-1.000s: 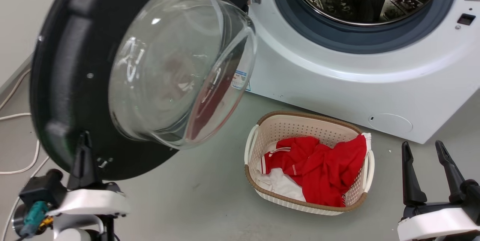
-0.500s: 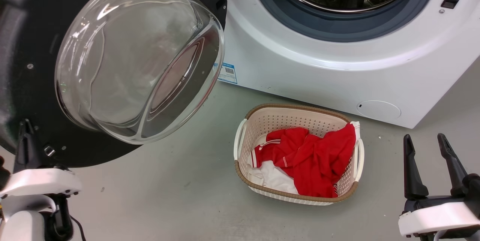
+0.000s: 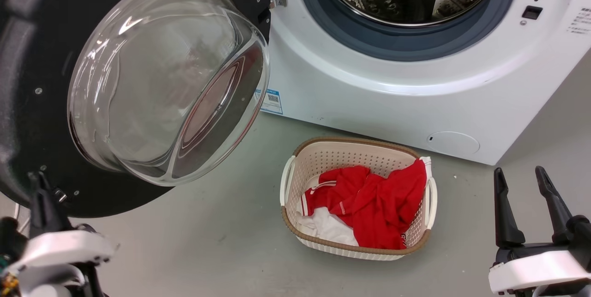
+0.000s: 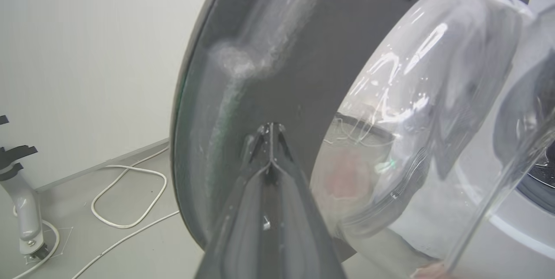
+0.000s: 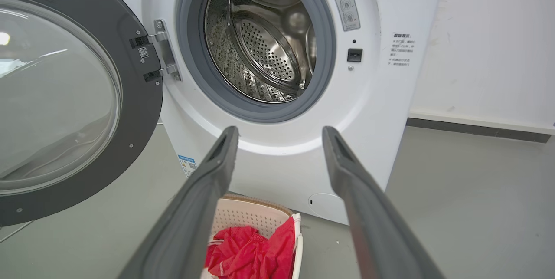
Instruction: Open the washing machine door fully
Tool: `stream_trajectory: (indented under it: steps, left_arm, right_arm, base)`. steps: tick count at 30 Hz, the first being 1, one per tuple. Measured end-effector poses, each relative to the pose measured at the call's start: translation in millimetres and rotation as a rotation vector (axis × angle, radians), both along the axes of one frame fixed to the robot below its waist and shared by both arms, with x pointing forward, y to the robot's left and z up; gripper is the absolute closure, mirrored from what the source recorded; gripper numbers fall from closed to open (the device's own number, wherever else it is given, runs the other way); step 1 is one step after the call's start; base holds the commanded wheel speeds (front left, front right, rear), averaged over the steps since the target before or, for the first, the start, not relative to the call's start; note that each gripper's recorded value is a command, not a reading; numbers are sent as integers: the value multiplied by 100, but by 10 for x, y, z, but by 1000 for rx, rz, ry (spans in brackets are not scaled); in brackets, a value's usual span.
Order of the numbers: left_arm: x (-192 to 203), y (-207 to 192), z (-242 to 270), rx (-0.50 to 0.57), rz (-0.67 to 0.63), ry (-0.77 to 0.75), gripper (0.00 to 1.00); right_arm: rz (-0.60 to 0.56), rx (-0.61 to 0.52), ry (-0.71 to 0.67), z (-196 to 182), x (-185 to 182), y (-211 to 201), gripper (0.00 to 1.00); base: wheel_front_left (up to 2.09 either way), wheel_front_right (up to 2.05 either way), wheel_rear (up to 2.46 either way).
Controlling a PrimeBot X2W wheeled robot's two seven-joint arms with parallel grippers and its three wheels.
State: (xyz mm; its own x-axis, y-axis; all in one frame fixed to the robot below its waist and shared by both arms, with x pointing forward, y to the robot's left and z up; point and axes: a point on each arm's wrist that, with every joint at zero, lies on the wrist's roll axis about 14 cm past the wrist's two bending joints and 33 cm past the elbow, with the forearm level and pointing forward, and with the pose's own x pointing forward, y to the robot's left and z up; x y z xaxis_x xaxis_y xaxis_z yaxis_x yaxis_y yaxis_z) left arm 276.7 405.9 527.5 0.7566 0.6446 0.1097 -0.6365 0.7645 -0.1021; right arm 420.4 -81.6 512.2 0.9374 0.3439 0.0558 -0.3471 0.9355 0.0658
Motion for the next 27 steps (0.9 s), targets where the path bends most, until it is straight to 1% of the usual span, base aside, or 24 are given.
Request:
stream_trajectory:
  steps: [4,8,19,23,27]
  left_arm:
    - [12,-271,-93,-20,-54,5,100]
    - [126,-582,-111,-21,-146,4,100]
    - [716,-1663,-113,-4,-506,2,100]
    - [923,-1937,-78,22,-603,0,100]
    - [1037,-2128,-91,45,-670,12,100]
  right_arm:
    - [-12,2,-1,18,-53,-52,0]
    - [-35,2,-7,46,-84,-135,0]
    - [-127,6,-17,82,-216,-462,0]
    - [-172,0,-14,68,-273,-617,0]
    - [-214,-4,-19,76,-340,-758,0]
  base:
    - [0,0,0]
    - [0,0,0]
    - [0,0,0]
    - [0,0,0]
    - [0,0,0]
